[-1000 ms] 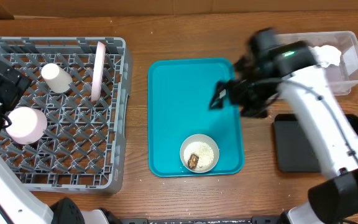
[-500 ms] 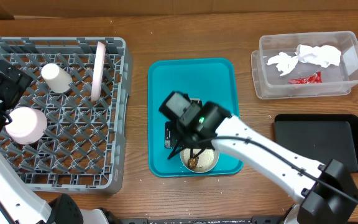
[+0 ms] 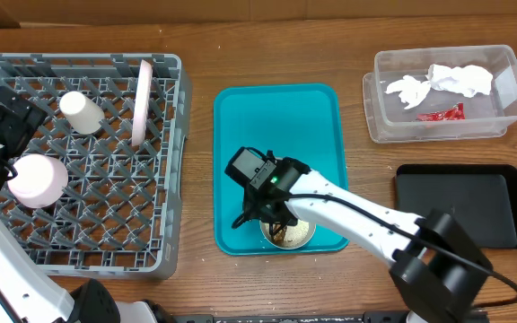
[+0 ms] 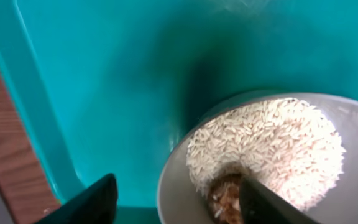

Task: Sort waste into correct bins and load items into the dishwasher
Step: 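Move the right gripper from the bin to the rice bowl and grasp its rim, then lift the rice bowl and carry it right toward the black tray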

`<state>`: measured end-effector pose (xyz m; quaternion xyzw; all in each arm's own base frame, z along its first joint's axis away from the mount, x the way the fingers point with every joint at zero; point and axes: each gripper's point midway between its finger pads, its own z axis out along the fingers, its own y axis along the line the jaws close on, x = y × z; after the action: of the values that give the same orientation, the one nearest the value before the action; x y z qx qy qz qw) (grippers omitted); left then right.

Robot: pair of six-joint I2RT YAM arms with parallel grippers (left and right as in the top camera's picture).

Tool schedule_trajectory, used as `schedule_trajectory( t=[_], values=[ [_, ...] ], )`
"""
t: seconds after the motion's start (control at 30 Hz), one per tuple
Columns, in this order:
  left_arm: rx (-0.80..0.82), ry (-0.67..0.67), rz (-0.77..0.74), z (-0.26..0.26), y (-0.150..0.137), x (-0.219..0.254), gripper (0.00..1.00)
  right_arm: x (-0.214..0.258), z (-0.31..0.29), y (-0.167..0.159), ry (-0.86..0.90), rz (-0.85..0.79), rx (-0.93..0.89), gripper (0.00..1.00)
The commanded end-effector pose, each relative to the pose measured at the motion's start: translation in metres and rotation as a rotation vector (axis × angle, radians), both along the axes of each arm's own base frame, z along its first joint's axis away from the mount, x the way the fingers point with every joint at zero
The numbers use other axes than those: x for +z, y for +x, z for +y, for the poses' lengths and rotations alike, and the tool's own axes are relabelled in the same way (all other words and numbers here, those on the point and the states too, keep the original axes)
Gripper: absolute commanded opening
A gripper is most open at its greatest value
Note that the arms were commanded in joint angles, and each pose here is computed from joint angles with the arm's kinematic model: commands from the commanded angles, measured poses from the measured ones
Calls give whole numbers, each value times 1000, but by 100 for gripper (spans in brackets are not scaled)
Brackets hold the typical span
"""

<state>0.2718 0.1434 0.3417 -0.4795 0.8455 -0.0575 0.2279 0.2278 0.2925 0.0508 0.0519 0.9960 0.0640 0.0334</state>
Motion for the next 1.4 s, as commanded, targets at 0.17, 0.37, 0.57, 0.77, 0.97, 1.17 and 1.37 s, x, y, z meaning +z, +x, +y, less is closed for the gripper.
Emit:
schedule_trajectory(
  t=[0.17, 0.37, 0.57, 0.77, 0.97, 1.17, 1.37],
  values=[
    [19, -18, -1, 0, 1, -1, 100, -4, 17, -1, 31, -26, 50, 58],
    [19, -18, -1, 0, 1, -1, 100, -11, 20, -4, 19, -22, 65, 41],
    [19, -18, -1, 0, 1, -1, 100, -26, 19, -10, -3, 20, 72, 41],
    [19, -18, -1, 0, 1, -1, 100, -27, 19, -10, -4, 25, 72, 33],
    [19, -17, 0, 0, 1, -1, 100, -25, 21, -10, 2, 25, 100, 22],
    [18, -17, -1, 0, 1, -1, 100, -11, 10, 1, -86, -32, 157, 4],
    [19, -18, -1, 0, 1, -1, 100, -9, 0, 1, -139, -42, 218, 4]
  ],
)
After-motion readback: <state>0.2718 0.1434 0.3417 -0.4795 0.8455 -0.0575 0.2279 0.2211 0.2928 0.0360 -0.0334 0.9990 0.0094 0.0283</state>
